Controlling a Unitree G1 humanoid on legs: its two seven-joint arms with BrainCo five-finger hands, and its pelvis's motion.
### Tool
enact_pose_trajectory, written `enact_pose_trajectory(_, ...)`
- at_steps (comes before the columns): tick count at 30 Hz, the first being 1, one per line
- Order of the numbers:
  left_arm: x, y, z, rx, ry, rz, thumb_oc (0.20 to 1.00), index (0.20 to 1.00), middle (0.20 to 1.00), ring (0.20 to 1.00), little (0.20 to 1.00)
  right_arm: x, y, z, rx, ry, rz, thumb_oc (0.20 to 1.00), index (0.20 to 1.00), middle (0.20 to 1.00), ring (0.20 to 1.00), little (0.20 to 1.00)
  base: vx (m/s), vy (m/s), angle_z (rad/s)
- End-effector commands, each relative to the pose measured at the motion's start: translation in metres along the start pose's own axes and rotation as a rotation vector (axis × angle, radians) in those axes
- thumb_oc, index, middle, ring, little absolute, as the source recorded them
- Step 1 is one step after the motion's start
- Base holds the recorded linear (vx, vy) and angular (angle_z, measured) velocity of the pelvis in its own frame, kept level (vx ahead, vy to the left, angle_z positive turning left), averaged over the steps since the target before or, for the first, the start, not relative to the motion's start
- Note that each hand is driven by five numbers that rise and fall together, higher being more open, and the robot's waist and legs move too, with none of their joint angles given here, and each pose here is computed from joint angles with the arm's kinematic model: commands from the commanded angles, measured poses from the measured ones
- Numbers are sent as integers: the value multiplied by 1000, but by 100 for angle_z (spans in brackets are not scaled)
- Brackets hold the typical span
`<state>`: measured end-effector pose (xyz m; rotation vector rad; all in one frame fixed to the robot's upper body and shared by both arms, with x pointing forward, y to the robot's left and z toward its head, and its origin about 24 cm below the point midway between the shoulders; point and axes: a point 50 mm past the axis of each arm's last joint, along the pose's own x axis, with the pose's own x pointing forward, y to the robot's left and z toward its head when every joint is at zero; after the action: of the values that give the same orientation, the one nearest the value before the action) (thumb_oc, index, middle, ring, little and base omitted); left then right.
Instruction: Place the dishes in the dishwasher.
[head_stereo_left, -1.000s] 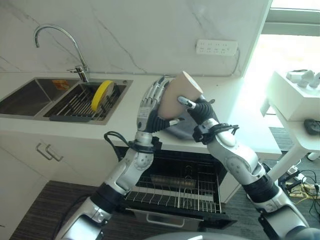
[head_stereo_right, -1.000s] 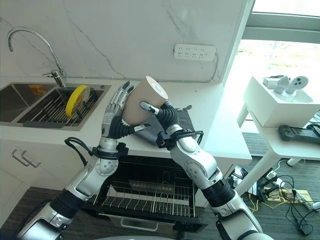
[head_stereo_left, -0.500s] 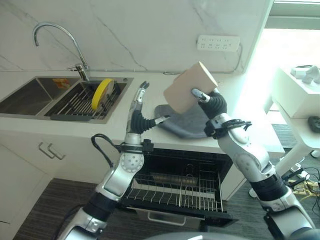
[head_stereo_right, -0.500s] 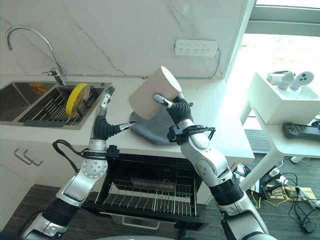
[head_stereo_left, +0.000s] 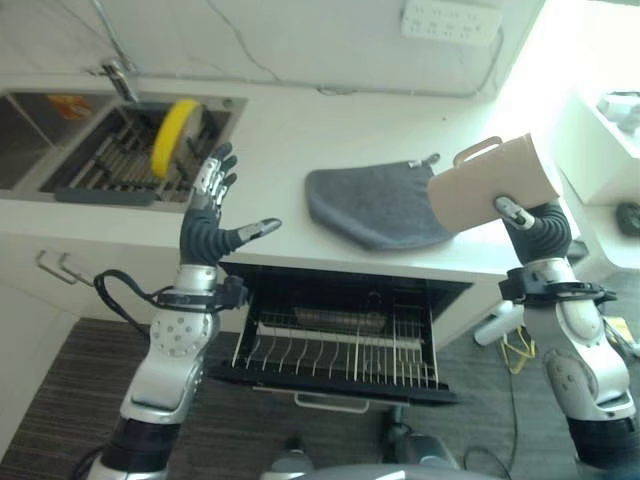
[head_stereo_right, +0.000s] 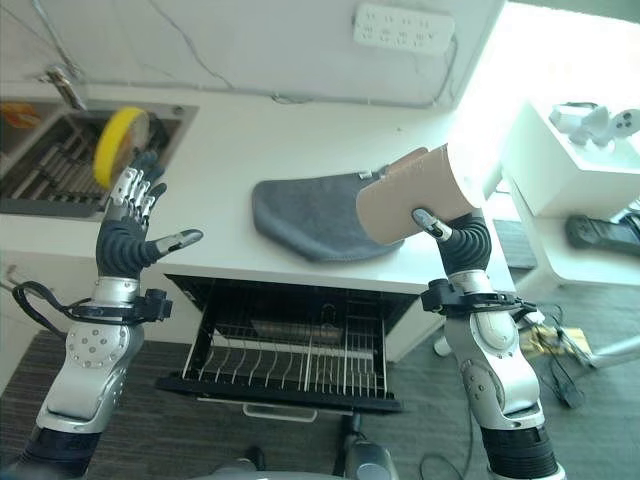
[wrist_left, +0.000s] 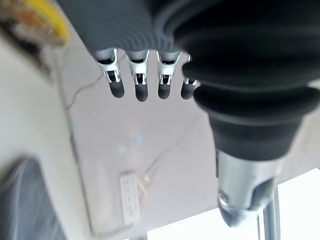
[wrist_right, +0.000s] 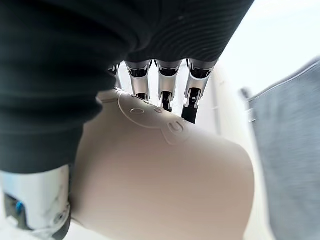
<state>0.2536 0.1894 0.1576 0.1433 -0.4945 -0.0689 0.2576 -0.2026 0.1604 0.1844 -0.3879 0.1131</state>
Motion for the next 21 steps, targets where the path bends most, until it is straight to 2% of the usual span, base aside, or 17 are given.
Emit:
enact_pose_trajectory(1,4,-3,16,-18,-66,-75,1000,1000,1000,1000,1000,10,23,51,-40,-271,158,200,200,200,200,200,-110,-265,-10)
enact_pose_trajectory(2,5,-6,16,-14,-69,-120,1000,1000,1000,1000,1000,17,19,64,-125,-274,153,200,200,200,200,200,-125,-242,-2)
enact_pose_trajectory(8,-1,-6,12,-45,-21,-195,1000,1000,1000,1000,1000,31,16,79,-207,-302,162,200,200,200,200,200,-58,168,-14)
enact_pose_trajectory(16,14,3,29,54,-58,-226,1000,1000,1000,1000,1000,19,13,83,-255,-358,125,200,200,200,200,200,-52,104,-18)
enact_pose_trajectory(21,6,9,40,79,-118,-211,1000,1000,1000,1000,1000,7,18,77,-290,-352,156,200,200,200,200,200,-18,-26,13)
